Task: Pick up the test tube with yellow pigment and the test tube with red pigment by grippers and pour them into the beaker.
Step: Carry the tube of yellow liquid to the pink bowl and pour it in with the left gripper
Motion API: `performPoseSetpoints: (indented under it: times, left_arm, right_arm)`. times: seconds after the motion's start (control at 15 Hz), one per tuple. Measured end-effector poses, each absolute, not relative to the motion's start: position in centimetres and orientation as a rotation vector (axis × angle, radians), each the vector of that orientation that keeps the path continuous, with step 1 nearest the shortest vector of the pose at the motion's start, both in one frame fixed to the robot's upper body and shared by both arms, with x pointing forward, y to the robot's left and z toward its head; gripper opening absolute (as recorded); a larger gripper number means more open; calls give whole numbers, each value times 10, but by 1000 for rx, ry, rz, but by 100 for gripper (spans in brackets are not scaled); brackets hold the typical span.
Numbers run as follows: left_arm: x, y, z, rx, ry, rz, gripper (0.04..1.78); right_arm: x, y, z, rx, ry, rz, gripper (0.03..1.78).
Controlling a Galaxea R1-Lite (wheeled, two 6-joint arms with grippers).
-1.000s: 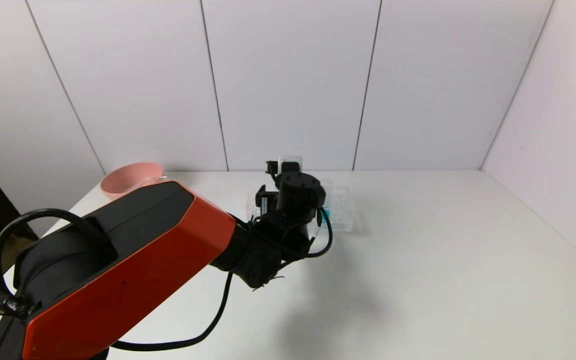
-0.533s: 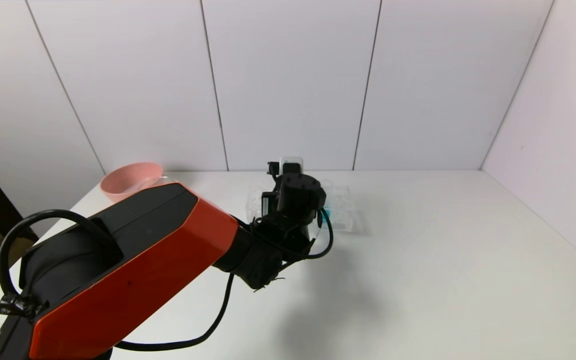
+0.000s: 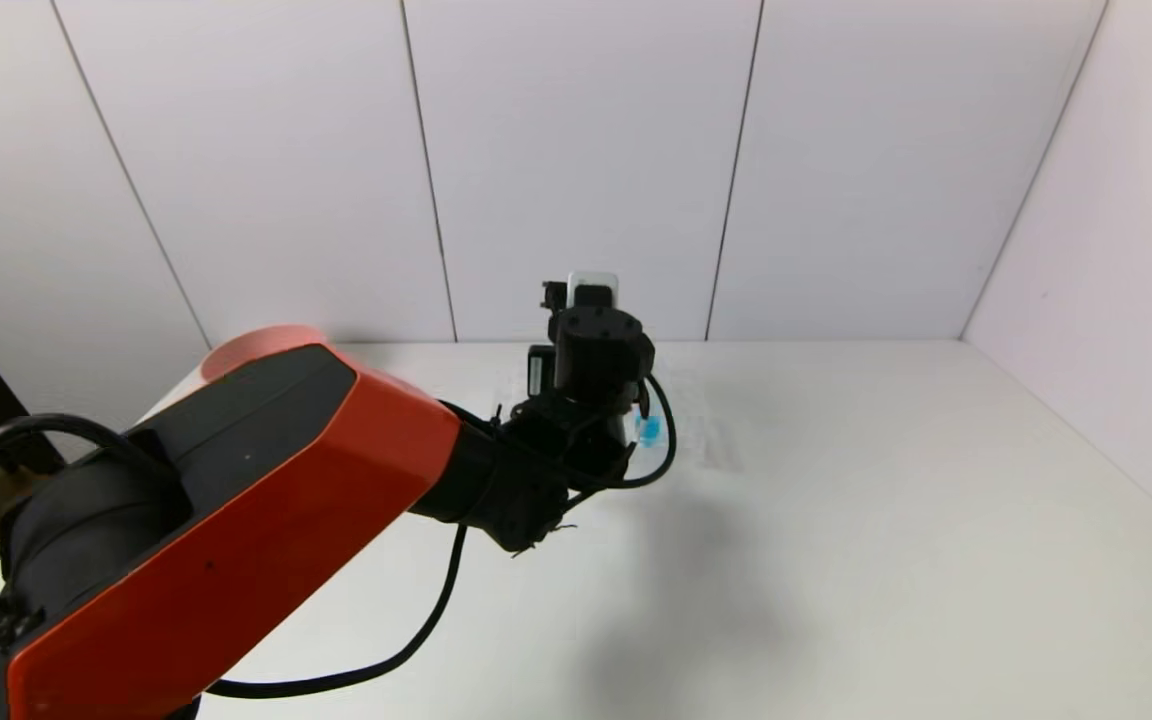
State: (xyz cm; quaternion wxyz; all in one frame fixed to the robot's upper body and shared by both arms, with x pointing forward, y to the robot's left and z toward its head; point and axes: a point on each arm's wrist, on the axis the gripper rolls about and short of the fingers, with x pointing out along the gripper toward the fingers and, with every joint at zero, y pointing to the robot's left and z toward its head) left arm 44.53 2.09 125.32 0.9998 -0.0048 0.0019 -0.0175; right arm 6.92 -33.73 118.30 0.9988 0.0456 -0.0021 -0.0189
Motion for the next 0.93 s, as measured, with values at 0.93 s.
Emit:
performPoseSetpoints:
  times: [0.93]
  left_arm:
    - [406,133,1327,70,124,-282,47]
  right_arm:
    - [69,-337,1183,92,-4,-38,171]
